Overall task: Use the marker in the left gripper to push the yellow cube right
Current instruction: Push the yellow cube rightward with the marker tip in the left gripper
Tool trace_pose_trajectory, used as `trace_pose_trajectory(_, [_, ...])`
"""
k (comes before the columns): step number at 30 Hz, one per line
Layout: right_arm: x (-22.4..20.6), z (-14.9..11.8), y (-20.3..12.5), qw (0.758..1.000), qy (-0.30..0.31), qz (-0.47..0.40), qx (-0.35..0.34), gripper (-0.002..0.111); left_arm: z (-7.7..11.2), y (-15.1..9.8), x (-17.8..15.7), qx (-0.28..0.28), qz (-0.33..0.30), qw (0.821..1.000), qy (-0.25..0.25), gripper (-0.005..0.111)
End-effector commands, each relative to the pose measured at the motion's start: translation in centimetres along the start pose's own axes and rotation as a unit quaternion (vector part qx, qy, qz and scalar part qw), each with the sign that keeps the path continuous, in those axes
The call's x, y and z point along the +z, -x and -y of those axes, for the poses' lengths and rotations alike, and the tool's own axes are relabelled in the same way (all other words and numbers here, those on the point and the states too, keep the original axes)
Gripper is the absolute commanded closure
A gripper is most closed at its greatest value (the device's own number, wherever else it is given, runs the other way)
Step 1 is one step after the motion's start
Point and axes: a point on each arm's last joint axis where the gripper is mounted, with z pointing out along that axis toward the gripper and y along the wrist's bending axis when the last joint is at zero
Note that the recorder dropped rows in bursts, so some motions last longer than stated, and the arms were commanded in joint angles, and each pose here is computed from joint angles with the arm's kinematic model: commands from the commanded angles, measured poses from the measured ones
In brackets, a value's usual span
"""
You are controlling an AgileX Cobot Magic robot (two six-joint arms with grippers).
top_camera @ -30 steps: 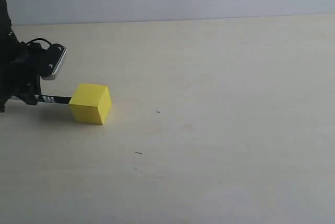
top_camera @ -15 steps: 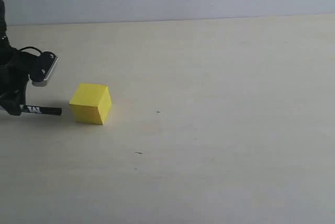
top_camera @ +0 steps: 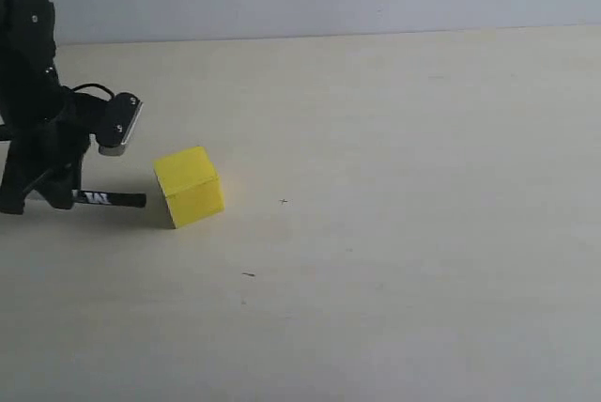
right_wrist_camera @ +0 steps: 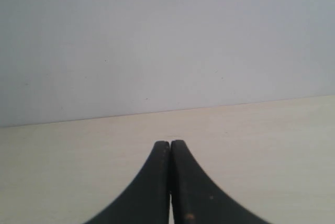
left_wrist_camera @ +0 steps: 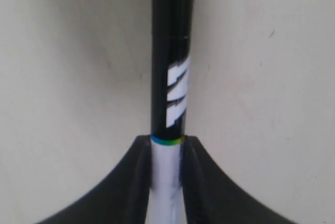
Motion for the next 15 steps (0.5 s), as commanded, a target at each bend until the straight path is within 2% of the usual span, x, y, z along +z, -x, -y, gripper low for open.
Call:
trace_pose_trajectory(1, [0.0,0.0,0.0,1.000,-0.003,0.005,-0.005,0.108,0.3,-1.1,-0.4,-0.081,-0.003,0.997,-0.015,0.107])
trace_pose_trajectory(7, [0.0,0.0,0.0,1.000,-0.003,0.005,-0.005,0.108,0.4,0.3,-0.5,-0.076,0.005,0.997,-0.009,0.107])
trace_pose_trajectory(13, [0.0,0.0,0.0,1.000,-0.003,0.005,-0.005,0.108,-0.1,4.9,-0.9,-0.020,0.033,0.997,0.068,0.107])
trace_pose_trajectory(15, [0.0,0.0,0.0,1.000,-0.003,0.005,-0.005,0.108,-0.2,5.6,-1.0,-0.007,0.032,0.996,0.081,0.107])
